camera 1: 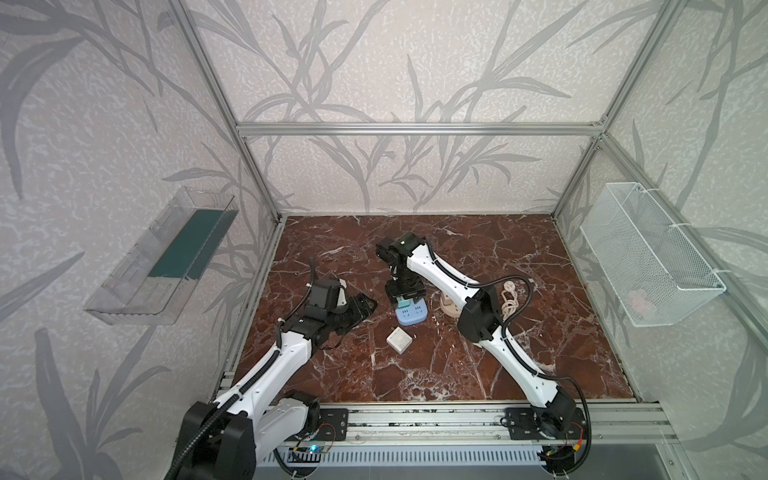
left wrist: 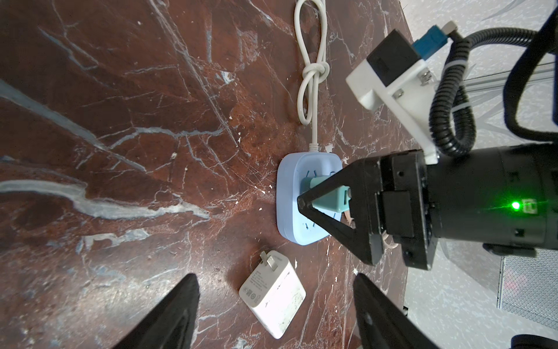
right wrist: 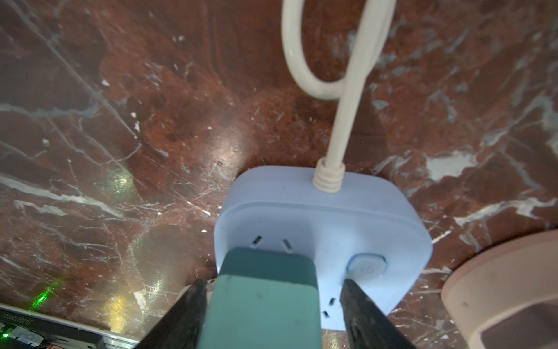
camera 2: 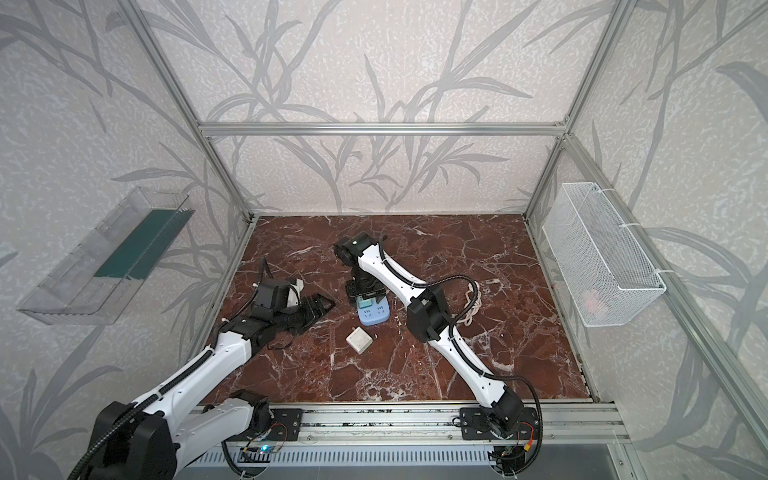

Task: Insert the plug
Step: 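Press the teal charger down into the blue strip socket with the right gripper, then open the right gripper and lift it off the teal charger, then move the right gripper down over the white charger near the robot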

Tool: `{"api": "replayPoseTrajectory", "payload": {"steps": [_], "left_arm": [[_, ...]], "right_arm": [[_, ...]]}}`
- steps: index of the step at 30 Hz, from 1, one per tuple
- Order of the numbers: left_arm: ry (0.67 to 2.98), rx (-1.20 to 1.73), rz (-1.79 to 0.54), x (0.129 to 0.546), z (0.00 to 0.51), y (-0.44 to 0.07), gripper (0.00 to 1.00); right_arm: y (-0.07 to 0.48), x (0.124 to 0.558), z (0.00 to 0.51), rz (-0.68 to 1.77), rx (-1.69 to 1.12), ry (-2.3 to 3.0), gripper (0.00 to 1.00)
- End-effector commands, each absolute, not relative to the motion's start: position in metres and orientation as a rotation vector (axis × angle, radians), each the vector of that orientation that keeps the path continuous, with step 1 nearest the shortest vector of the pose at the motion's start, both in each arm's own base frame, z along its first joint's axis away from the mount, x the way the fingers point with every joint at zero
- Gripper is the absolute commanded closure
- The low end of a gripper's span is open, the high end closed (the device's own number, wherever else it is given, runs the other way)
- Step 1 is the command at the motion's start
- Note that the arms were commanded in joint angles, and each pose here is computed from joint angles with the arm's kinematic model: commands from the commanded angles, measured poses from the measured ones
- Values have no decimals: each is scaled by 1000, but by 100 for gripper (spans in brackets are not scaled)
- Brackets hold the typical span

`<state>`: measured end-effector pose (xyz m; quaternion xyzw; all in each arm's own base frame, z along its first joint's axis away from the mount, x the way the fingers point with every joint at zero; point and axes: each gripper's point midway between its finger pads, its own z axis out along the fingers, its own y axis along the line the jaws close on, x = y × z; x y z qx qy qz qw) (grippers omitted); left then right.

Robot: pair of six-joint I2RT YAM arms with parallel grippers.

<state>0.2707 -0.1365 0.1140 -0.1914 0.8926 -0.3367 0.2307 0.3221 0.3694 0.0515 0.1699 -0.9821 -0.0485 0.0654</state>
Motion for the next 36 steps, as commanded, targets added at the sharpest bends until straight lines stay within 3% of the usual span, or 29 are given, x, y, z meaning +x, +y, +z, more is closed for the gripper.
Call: {"api": "replayPoseTrajectory", "payload": {"steps": [1,8,18,21,25,32,36], "left_arm": [[2421,-499,-909,274,128,-135,21],[2421,-492,-880,273,130,-133,21],[2446,-471,-806,269,126,-129,21],[2459,-463,-782,266,125,-132,21],[2450,-475,-756,263,125,-130,21],[2415,-514,-782,257,130,-129,21],[2379,-528,-833,255,131,-132,21]], "right_arm": [[373,323,76,-200,541,-2997,27],[380,321,114,-326,571,-3030,25],[348,320,175,-239,645,-3156,25],[337,322,185,-109,728,-3242,28],[338,308,184,-22,1052,-3354,33],[323,253,175,-574,1174,-3415,30],[312,234,151,-675,1158,-3393,24]]}}
